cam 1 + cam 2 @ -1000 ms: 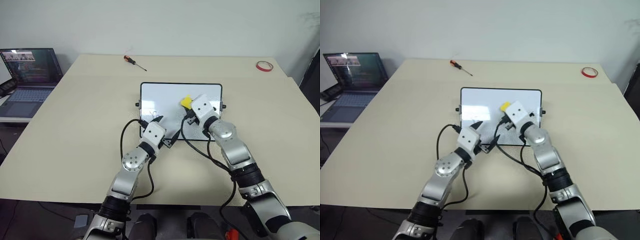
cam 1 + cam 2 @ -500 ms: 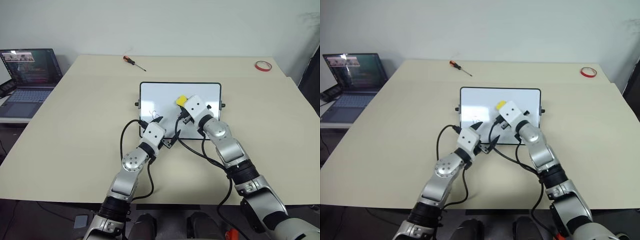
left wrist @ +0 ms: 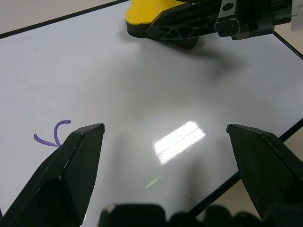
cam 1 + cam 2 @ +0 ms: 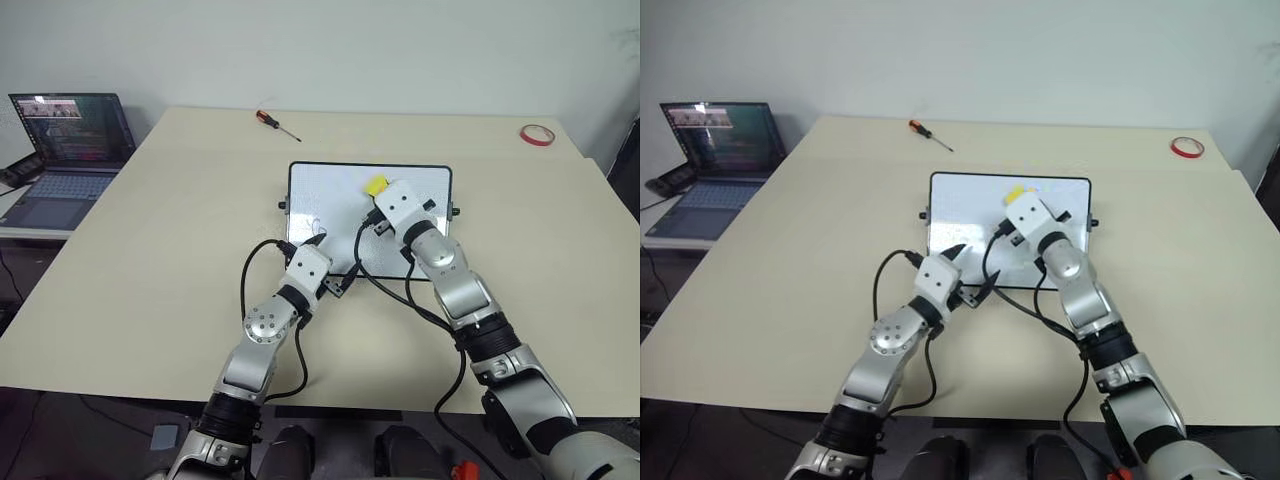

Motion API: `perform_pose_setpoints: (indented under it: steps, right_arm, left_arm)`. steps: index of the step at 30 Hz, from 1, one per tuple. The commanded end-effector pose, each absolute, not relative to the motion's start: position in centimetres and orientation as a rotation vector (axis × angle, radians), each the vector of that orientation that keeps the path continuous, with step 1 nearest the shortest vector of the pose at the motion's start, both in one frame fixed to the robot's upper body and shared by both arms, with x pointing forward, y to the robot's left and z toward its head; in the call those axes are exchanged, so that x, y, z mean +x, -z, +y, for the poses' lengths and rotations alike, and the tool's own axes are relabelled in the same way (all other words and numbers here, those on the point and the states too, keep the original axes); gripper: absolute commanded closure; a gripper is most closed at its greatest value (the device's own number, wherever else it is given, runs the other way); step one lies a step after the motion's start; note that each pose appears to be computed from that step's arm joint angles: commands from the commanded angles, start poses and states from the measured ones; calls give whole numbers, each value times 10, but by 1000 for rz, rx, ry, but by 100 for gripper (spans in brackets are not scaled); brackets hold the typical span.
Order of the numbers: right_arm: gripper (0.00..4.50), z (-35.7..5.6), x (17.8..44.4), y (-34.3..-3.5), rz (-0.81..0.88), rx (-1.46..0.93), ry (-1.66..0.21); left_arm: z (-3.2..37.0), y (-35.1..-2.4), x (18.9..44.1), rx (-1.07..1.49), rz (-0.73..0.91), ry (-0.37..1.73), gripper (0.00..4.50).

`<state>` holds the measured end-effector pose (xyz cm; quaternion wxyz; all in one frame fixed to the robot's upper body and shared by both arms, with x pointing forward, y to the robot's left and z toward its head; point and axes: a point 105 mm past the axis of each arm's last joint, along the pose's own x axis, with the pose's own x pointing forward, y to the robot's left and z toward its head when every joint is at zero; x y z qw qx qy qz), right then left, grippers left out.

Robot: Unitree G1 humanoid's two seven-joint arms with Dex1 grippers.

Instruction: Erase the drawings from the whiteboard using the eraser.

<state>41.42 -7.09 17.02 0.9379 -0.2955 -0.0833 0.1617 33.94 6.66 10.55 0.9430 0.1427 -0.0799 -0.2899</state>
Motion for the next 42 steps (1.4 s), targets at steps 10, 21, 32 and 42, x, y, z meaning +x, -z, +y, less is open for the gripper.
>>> perform_pose_setpoints:
  steps: [10,21,32,42]
  right_arm:
    - [330,-81,377,-166,-158,-449,-495]
    - [330,-92,350,-160,-151,-444,-527]
    - [330,-92,347,-162,-160,-433,-491]
    - [330,-53,367,-187,-267,-438,-527]
  left_arm:
    - [66,-119,330,298,-218,593,0]
    - [99,-112,308,280,-193,450,0]
    - [125,-103,306,226,-177,285,0]
    - [120,-99,314,196,-172,311,0]
